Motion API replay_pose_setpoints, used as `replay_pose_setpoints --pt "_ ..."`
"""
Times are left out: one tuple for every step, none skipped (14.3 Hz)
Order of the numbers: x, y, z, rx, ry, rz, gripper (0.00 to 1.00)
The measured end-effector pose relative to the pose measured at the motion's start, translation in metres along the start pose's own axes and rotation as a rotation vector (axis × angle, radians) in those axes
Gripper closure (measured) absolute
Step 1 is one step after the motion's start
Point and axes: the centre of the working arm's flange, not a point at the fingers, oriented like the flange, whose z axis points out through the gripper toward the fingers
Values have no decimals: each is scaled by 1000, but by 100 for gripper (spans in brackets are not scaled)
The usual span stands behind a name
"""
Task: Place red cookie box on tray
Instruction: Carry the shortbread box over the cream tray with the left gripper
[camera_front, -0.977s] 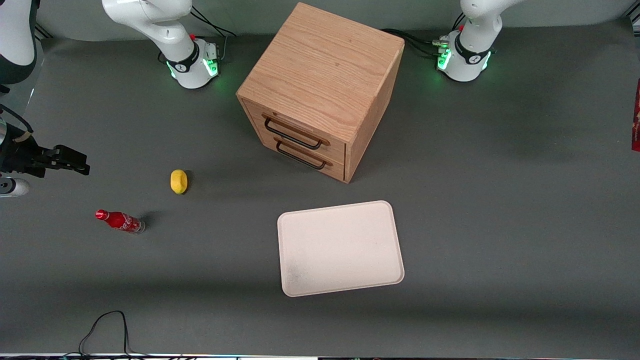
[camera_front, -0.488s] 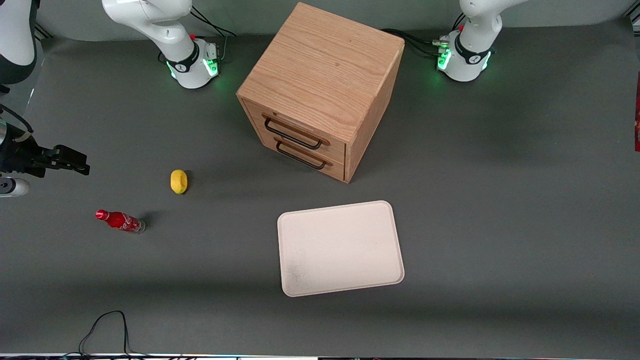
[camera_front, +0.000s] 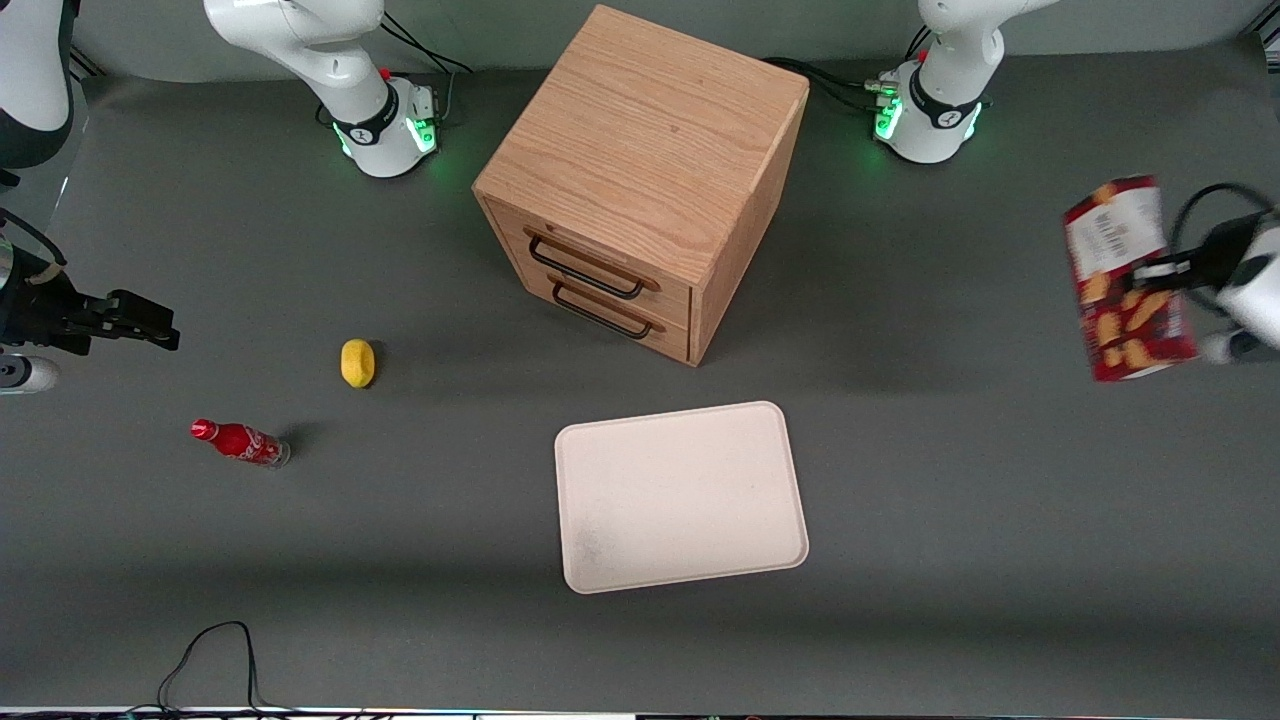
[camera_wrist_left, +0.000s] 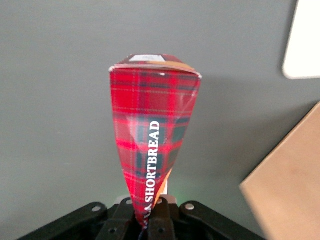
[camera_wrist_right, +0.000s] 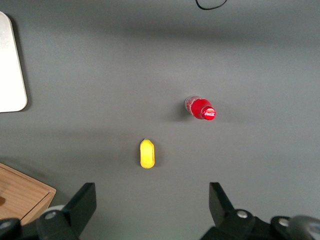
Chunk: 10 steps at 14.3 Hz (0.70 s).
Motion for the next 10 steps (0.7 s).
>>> replay_pose_setpoints --pt "13 36 6 -11 14 -34 96" --pt "26 72 12 -25 31 -50 96" --pt "39 109 22 -40 50 -50 96" --pt "51 144 34 -54 69 -46 96" --pt "63 174 48 -69 91 -47 96" --pt "73 199 62 -83 112 -51 96" --pt "83 218 76 -96 128 -53 96" --pt "92 232 90 -105 138 -53 96" --pt "101 243 104 -107 148 -58 96" --pt "107 254 118 -105 158 -70 96"
